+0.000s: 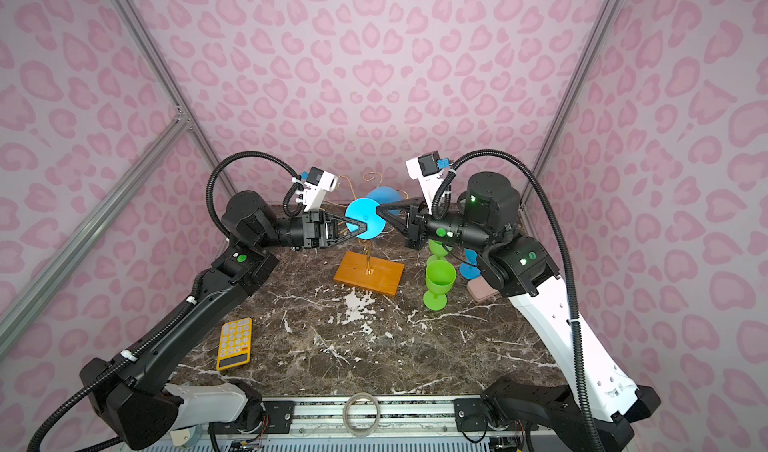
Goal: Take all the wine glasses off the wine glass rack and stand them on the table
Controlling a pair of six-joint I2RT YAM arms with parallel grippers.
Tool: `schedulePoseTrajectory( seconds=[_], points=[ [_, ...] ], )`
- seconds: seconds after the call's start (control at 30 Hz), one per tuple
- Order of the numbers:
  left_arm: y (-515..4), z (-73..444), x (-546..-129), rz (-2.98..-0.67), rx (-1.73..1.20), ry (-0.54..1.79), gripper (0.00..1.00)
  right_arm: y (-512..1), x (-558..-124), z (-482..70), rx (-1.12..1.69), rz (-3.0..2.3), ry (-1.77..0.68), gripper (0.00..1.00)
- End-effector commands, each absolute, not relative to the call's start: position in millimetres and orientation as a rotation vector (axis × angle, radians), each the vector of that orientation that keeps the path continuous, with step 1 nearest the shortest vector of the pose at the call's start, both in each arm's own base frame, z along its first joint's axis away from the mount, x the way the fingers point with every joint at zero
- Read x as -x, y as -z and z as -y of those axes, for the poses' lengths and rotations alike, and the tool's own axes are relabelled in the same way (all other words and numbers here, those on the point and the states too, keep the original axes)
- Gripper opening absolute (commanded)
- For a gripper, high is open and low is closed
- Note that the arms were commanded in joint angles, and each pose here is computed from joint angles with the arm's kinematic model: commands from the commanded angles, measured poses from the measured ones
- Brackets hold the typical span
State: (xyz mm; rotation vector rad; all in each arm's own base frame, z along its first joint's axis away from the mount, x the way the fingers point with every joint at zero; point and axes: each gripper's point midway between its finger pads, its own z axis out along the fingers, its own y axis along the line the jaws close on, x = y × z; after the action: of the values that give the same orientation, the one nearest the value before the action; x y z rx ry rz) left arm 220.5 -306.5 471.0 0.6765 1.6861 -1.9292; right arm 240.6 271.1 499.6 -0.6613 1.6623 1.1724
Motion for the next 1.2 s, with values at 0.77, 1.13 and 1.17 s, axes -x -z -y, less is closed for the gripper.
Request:
schedulePoseTrajectory(
  seconds=[0.77,1.13,1.17],
  points=[
    [-578.6,222.7,-118.7,-1.238,-0.935,1.954,0.04,-533.5,-229.9,-221.1,0.534,-1.282,-1.474,0.51],
    [-591.0,221.4,-108.5,-1.200,-0.969,2.009,0.04,-555.3,-217.1,-220.4,0.614,-1.038,-1.592,0.48],
    [-591.8,221.0,-108.5,-1.193,-0.969,2.019,0.04,-556.5,-218.0,-220.5,0.615,-1.020,-1.607,0.47]
  ],
)
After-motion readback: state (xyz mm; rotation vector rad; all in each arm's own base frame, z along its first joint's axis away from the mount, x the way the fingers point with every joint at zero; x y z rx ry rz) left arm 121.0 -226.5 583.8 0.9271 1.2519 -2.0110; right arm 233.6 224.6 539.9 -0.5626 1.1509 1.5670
